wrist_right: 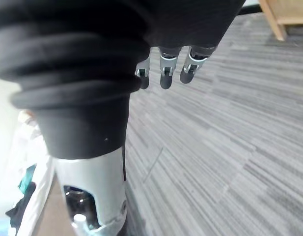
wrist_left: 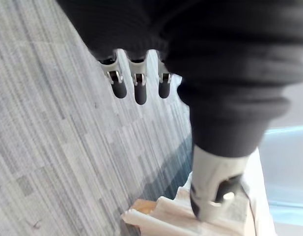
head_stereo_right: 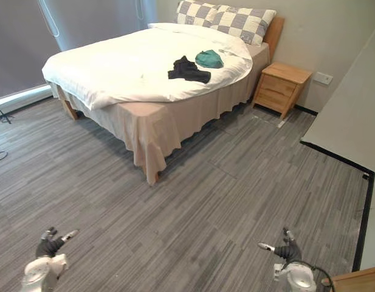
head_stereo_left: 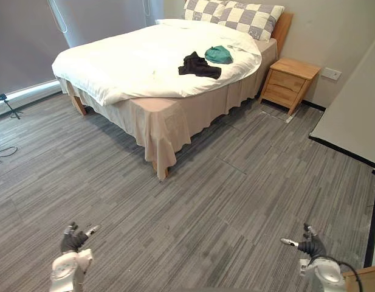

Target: Tidy the bed and pick cloth on bed and put in laundry

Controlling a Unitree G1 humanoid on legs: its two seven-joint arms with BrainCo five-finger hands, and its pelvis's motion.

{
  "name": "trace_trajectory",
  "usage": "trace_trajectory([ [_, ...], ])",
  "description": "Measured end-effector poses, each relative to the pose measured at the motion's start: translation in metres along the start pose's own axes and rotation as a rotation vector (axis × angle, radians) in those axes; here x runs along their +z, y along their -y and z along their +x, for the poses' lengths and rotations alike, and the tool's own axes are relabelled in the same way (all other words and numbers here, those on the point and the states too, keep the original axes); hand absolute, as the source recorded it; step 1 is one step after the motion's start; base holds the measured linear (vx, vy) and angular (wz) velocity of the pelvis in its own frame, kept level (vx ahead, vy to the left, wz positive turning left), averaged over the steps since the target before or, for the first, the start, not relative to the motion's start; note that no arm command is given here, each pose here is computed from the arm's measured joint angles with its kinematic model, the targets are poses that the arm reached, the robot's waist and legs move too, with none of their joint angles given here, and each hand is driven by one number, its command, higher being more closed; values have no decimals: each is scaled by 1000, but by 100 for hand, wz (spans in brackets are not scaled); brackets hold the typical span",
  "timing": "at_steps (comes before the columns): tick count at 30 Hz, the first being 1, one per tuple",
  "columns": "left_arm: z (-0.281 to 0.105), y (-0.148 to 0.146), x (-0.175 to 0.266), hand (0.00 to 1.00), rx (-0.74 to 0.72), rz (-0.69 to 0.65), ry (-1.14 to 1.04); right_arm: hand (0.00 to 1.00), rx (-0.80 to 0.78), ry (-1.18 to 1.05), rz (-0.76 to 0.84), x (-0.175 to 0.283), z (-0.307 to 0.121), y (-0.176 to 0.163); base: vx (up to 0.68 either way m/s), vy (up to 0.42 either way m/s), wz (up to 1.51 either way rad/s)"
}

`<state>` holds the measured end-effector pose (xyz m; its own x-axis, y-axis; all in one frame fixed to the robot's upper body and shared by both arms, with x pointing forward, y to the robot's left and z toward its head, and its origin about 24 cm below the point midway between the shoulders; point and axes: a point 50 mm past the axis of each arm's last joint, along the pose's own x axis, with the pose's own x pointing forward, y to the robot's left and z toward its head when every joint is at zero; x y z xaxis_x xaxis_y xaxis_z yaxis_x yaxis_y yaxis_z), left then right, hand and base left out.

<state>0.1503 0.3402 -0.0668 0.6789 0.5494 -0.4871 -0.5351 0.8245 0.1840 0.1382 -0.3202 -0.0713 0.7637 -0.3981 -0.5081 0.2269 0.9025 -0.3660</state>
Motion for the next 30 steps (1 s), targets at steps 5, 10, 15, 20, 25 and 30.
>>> trace_trajectory([
  [5, -6, -1, -8, 0, -16, 1, -4, 0, -21, -25, -81, -9, -7, 4, 60, -23, 4],
  [10, -11, 7, -18, 0, -33, -15, -24, 0, -29, -30, -101, -11, -8, 4, 68, -16, 3],
  [15, -18, 15, -31, 0, -39, -40, -45, 0, -27, -33, -92, -12, -8, 2, 19, -10, 0],
  [20, -21, 17, -34, 0, -44, -49, -42, 0, -19, -48, -71, -16, -10, -4, -11, -44, -2],
  [25, -24, 27, -37, 0, -81, -58, -33, 0, -9, -67, -53, -20, -11, -12, -44, -43, -7],
  [30, -27, 37, -47, 0, -126, -24, -73, 0, 56, -144, -72, -36, -14, -34, -91, 20, -11],
])
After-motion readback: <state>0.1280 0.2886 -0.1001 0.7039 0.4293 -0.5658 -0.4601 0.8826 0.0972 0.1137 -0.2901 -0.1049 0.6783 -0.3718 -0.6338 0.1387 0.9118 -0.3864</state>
